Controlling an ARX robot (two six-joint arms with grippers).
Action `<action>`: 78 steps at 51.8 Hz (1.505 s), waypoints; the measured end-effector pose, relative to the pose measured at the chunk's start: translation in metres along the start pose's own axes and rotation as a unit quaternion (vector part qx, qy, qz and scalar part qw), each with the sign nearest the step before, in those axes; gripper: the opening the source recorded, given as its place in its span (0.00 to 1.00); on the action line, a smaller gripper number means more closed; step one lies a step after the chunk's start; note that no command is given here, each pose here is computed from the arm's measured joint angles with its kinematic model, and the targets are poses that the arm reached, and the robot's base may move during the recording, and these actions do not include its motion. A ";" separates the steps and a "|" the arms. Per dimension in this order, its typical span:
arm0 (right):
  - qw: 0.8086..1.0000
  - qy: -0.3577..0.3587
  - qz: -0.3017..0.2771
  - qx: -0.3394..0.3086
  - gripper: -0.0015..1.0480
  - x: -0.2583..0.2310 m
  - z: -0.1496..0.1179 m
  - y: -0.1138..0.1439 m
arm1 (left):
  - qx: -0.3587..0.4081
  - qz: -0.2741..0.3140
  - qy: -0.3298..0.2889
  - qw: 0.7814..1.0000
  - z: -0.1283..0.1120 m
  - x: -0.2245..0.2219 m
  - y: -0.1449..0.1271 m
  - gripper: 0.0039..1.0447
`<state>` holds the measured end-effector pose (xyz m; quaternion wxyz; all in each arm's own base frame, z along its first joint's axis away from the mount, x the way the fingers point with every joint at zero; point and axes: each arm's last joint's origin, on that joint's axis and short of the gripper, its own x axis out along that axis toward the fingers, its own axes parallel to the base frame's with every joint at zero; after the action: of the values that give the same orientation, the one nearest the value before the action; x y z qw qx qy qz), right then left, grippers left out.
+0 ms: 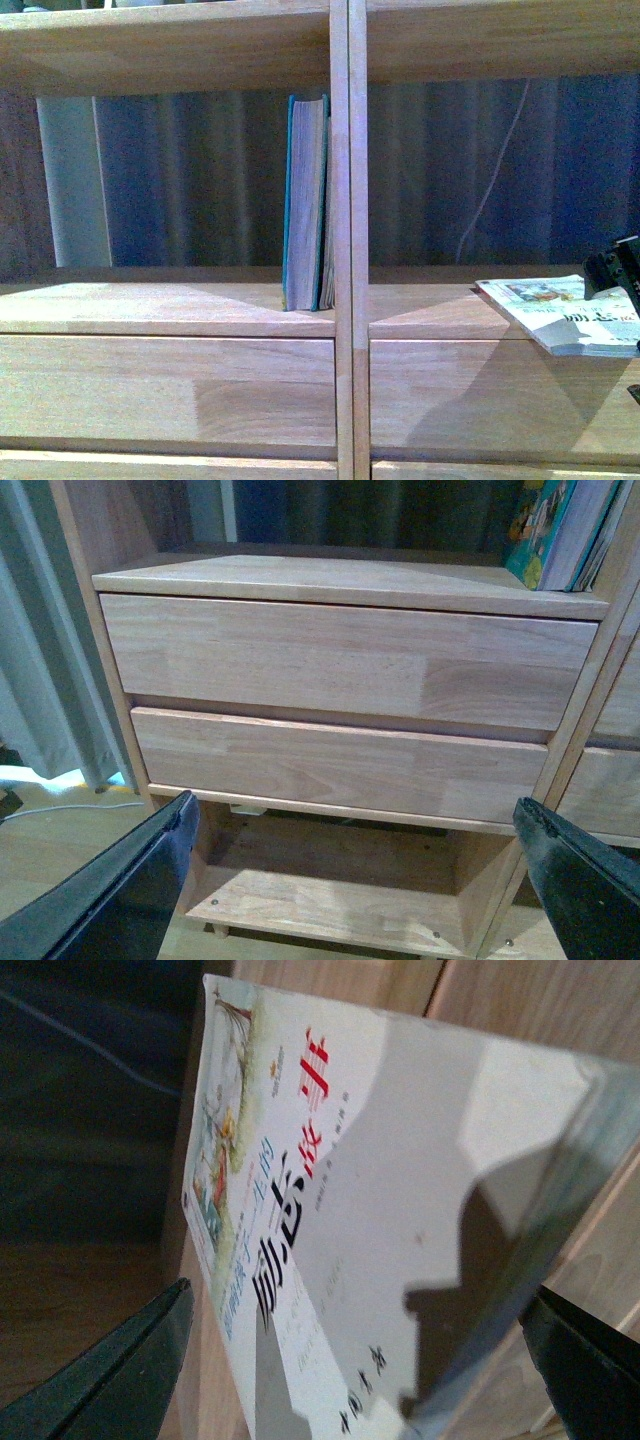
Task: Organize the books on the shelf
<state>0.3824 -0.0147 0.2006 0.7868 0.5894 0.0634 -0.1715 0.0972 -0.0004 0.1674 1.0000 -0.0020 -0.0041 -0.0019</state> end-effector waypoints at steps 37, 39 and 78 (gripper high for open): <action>1.000 -0.013 -0.006 0.003 0.27 0.022 0.014 0.012 | 0.000 0.000 0.000 1.000 0.000 0.000 0.000 0.93; 1.000 -0.013 -0.007 0.003 0.21 0.022 0.014 0.011 | 0.000 0.000 0.000 1.000 0.000 0.000 0.000 0.93; 0.997 -0.038 0.058 -0.015 0.07 -0.054 0.085 0.042 | 0.000 0.000 0.000 1.000 0.000 0.000 0.000 0.93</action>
<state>0.3378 -0.0744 0.2798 0.8059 0.5735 0.0019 -0.1466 0.0972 -0.0004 0.1674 1.0000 -0.0020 -0.0041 -0.0019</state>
